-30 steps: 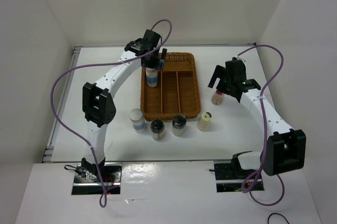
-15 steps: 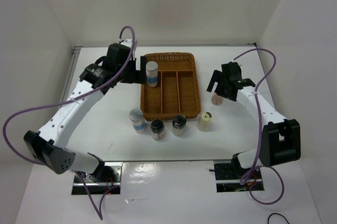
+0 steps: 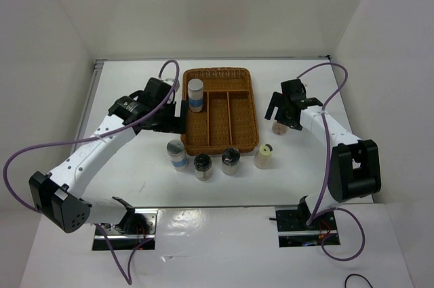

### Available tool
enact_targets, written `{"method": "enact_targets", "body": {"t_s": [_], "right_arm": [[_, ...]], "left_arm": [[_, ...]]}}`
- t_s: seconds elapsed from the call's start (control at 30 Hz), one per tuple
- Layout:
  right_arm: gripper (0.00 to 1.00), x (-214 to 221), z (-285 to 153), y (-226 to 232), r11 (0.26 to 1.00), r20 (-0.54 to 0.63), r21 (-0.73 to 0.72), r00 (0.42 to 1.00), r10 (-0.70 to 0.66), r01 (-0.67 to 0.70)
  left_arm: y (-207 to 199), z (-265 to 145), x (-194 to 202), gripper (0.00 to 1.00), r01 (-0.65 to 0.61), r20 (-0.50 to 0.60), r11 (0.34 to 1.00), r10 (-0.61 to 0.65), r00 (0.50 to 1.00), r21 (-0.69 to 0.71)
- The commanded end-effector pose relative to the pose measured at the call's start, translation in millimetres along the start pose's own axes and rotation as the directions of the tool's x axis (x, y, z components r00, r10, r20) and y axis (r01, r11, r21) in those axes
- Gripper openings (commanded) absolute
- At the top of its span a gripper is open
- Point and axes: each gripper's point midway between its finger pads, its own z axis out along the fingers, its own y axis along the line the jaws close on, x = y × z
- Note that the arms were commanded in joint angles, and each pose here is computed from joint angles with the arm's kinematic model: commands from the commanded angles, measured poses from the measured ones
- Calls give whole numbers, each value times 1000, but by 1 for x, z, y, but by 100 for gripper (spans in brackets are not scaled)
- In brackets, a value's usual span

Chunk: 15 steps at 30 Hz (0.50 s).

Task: Organize the condiment bottles

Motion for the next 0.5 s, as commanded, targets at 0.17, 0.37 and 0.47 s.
{"method": "enact_targets", "body": {"t_s": [0.17, 0.37, 0.47], "right_arm": [[97, -35, -6, 6, 1000, 92, 4, 996, 10, -10], [97, -37, -4, 7, 1000, 92, 4, 996, 10, -10], [98, -37, -4, 7, 1000, 92, 4, 996, 10, -10]], "left_arm": [[-18, -21, 25, 99, -11, -61, 994, 17, 998, 107], [-9, -15, 66, 99, 3, -182, 999, 5, 983, 45], [-6, -11, 72, 99, 6, -186, 1000, -5, 983, 6]]}}
